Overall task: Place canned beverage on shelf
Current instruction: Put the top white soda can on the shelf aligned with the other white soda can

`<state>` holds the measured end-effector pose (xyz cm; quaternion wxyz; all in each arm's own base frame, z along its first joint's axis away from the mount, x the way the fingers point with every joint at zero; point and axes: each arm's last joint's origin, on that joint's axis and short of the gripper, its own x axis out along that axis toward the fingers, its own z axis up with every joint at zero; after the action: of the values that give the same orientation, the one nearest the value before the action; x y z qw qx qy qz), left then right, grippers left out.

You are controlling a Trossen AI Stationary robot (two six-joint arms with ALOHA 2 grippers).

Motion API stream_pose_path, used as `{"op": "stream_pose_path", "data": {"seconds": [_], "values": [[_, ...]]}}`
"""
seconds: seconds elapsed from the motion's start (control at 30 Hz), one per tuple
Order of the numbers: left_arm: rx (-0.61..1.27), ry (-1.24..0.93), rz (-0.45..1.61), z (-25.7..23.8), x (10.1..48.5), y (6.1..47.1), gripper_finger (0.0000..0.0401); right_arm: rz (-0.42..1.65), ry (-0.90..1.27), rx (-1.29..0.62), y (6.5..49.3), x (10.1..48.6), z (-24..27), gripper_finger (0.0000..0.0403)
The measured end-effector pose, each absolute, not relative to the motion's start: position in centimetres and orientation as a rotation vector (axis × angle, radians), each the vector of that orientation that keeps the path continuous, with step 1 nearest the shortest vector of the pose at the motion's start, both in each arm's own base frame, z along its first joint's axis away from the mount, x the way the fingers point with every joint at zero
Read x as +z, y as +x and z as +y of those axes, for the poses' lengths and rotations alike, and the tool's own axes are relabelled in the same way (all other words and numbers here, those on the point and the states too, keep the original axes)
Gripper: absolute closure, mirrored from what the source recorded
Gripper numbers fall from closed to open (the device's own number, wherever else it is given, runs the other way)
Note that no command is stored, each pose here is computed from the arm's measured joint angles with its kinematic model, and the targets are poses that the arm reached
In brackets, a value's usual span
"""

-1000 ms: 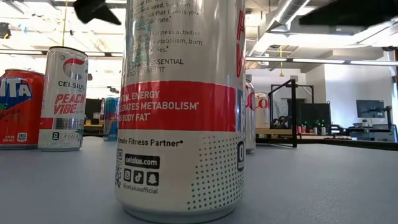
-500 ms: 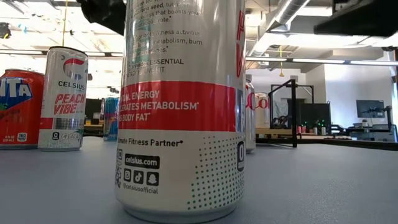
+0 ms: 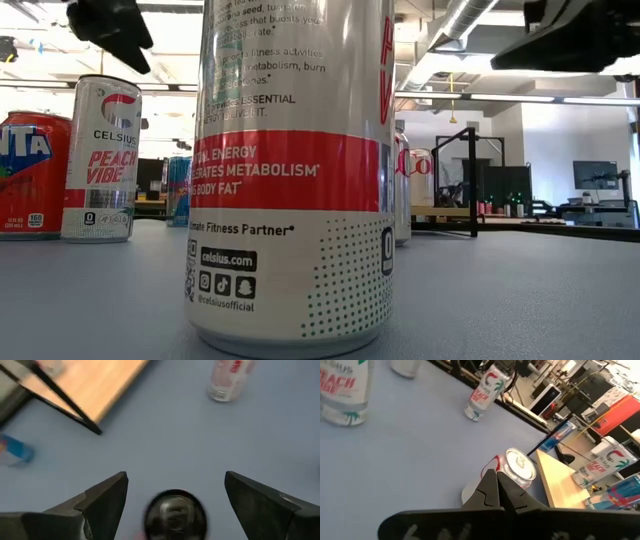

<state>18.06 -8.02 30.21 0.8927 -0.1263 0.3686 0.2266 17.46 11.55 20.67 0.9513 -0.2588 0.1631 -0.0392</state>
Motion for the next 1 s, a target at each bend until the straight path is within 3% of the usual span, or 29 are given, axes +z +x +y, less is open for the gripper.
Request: {"op": "stream_pose_path", "data": {"seconds": [1.0], "values": [[0.414,-0.243,0.943,-8.5,29.1,17.8,0.0079,0.391,-0.519,-0.054,17.1,20.0,11.6,0.0403]]}}
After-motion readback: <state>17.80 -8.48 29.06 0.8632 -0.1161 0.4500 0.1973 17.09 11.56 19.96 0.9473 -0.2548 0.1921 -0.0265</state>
